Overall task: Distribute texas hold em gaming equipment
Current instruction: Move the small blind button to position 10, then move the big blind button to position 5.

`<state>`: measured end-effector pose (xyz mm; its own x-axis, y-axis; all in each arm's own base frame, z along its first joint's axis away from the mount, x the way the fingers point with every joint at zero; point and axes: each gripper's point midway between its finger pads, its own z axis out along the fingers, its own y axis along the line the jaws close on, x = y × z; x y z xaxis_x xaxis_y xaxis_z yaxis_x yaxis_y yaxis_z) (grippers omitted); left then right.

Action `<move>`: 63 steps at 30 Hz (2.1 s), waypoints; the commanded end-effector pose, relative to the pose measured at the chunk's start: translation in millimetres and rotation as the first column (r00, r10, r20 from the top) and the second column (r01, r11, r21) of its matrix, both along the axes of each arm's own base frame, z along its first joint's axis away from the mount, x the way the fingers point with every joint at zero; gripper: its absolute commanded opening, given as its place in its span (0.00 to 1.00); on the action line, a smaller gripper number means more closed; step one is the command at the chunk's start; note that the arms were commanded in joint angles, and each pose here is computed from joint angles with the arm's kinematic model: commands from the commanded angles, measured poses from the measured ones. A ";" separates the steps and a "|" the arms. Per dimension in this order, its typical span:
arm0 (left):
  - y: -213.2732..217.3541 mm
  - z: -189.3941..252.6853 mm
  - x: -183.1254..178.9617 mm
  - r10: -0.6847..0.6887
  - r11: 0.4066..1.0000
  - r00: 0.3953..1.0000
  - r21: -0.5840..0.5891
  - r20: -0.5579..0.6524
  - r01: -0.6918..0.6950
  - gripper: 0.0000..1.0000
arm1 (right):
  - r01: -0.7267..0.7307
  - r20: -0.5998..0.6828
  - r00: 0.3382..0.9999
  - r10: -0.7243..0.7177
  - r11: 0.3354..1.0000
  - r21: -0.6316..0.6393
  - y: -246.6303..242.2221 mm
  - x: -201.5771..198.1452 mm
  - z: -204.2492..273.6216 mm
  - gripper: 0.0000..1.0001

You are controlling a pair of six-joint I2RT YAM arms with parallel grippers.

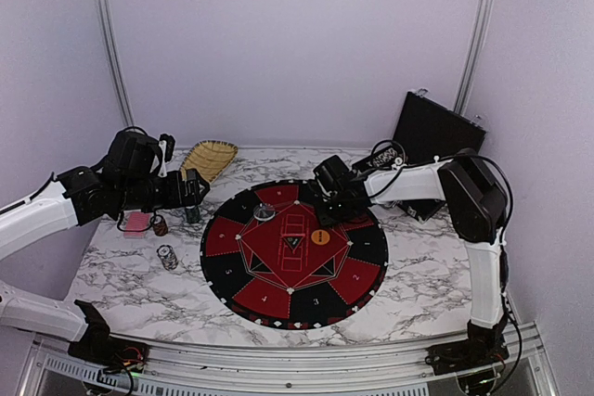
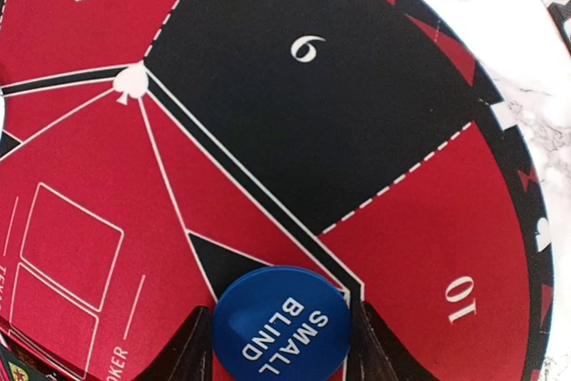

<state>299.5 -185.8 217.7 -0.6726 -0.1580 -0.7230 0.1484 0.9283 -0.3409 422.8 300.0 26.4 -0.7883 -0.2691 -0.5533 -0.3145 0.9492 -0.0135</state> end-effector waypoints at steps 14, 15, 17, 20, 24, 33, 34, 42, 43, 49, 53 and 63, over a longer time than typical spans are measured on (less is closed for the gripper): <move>-1.6 15.5 3.7 0.001 1.000 0.999 -0.027 0.035 0.000 0.99 | 0.008 -0.028 1.000 -0.009 1.000 -0.026 -13.0 8.8 -1.8 0.54; -1.6 15.2 3.9 0.001 1.000 0.999 -0.027 0.034 -0.001 0.99 | 0.005 -0.026 1.000 -0.005 1.000 -0.021 -12.3 8.4 0.5 0.57; -1.6 16.1 3.8 0.001 1.000 0.999 -0.028 0.036 0.000 0.99 | 0.001 -0.020 1.000 -0.001 1.000 -0.012 -10.9 8.6 6.6 0.60; -1.3 16.5 3.3 0.002 1.000 0.999 -0.029 0.036 -0.001 0.99 | -0.003 -0.006 1.000 0.003 1.000 0.004 -8.8 9.3 17.8 0.67; -0.2 15.4 2.7 0.005 1.000 0.999 -0.029 0.035 -0.004 0.99 | -0.015 0.014 1.000 0.015 1.000 0.020 -5.1 6.9 34.9 0.69; 0.9 13.9 2.1 0.010 1.000 0.999 -0.029 0.033 -0.009 0.99 | -0.057 0.034 0.998 0.055 0.997 0.051 15.9 -27.0 53.4 0.67; 0.5 13.7 2.2 0.010 1.000 0.999 -0.030 0.032 -0.009 0.99 | -0.060 0.030 0.998 0.059 0.997 0.053 19.1 -31.3 51.7 0.66; 0.1 11.9 1.5 0.005 1.000 1.000 -0.029 0.028 -0.004 0.99 | -0.078 0.002 0.997 0.078 0.996 0.043 32.9 -47.2 34.6 0.60; 0.2 11.8 1.2 0.005 1.000 1.000 -0.029 0.028 -0.004 0.99 | -0.076 -0.001 0.997 0.077 0.996 0.042 32.2 -48.0 32.8 0.59; 0.5 9.7 1.4 0.008 1.000 1.000 -0.028 0.024 -0.008 0.99 | -0.066 -0.016 0.998 0.066 0.998 0.021 26.2 -51.0 22.0 0.59; -0.2 9.1 1.9 0.007 1.000 1.000 -0.029 0.022 -0.007 0.99 | -0.070 -0.026 0.997 0.070 0.997 0.020 25.3 -54.1 16.2 0.59; -1.0 9.9 2.6 0.006 1.000 1.000 -0.028 0.022 -0.005 0.99 | -0.077 -0.047 0.996 0.077 0.997 0.018 26.4 -56.3 3.3 0.61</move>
<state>299.5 -185.9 218.1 -0.6722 -0.1618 -0.7225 0.1465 0.9275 -0.3440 363.3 324.1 40.2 -0.7856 -0.3287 -0.5242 -0.3933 0.9193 0.0129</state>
